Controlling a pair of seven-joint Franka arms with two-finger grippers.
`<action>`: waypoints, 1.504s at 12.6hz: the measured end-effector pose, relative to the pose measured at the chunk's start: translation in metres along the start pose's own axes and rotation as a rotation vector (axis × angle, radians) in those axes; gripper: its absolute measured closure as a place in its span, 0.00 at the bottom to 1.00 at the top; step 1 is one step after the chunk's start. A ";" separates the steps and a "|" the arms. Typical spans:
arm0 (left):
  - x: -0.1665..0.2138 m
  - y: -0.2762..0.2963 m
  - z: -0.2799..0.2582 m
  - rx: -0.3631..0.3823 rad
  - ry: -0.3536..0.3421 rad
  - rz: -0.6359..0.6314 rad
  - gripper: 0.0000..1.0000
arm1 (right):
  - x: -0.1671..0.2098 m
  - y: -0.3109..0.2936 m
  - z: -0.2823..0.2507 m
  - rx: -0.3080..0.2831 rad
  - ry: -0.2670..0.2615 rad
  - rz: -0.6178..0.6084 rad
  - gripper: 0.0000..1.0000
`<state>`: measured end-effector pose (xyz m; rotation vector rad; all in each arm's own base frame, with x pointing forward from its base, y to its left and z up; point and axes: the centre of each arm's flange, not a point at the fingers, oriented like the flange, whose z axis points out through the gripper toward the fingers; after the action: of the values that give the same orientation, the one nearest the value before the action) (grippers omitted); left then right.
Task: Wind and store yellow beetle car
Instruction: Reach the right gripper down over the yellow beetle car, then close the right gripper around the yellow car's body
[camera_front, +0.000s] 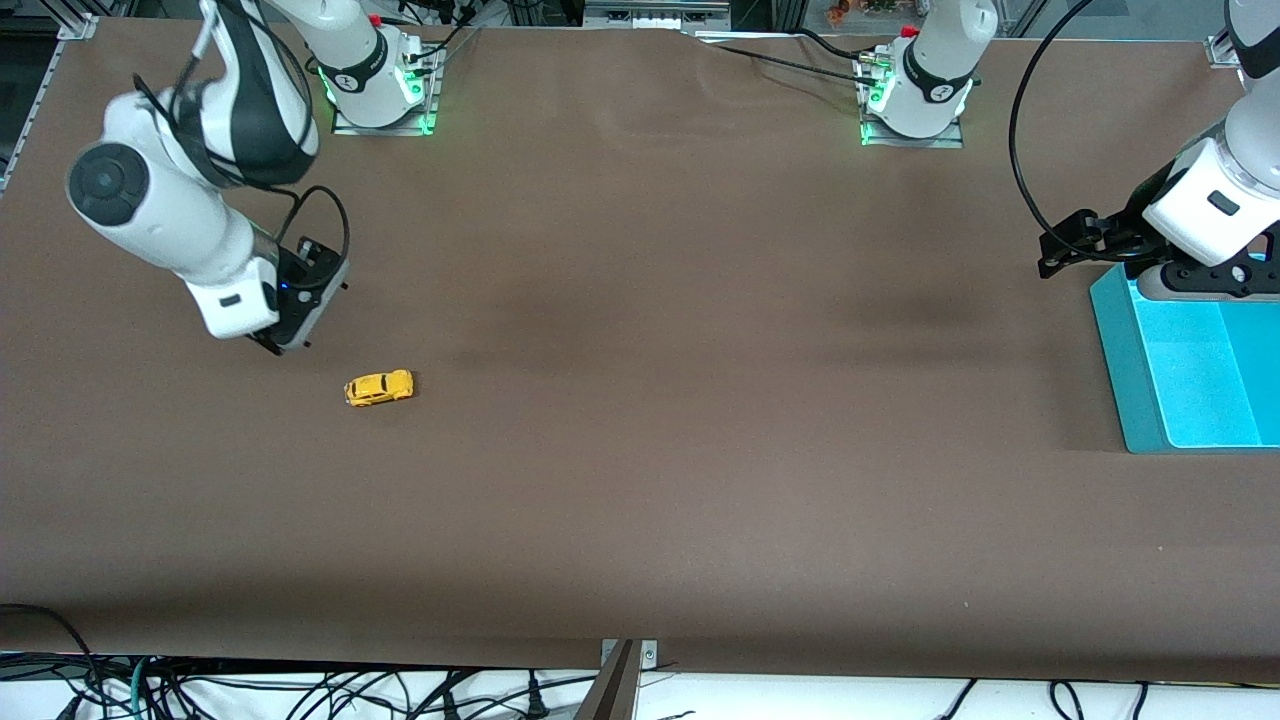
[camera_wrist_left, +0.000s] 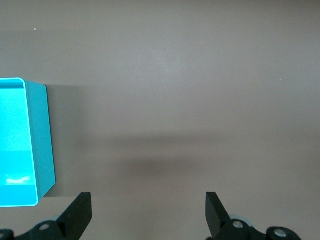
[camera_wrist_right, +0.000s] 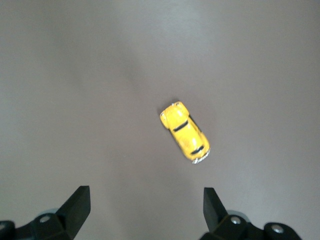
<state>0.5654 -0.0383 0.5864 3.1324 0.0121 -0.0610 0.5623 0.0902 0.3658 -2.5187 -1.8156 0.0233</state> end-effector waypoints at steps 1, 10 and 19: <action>0.000 0.000 0.000 0.000 0.000 0.000 0.00 | 0.002 0.006 0.018 -0.008 0.005 -0.087 0.00; 0.000 -0.001 0.000 0.000 0.000 -0.001 0.00 | 0.015 0.039 0.143 -0.020 0.024 -0.412 0.00; 0.000 -0.001 0.000 0.000 0.000 -0.002 0.00 | 0.006 0.040 0.174 0.012 0.027 -0.390 0.18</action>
<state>0.5658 -0.0373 0.5864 3.1323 0.0149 -0.0607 0.5966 0.0868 0.1909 -2.1010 -2.2480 -0.0108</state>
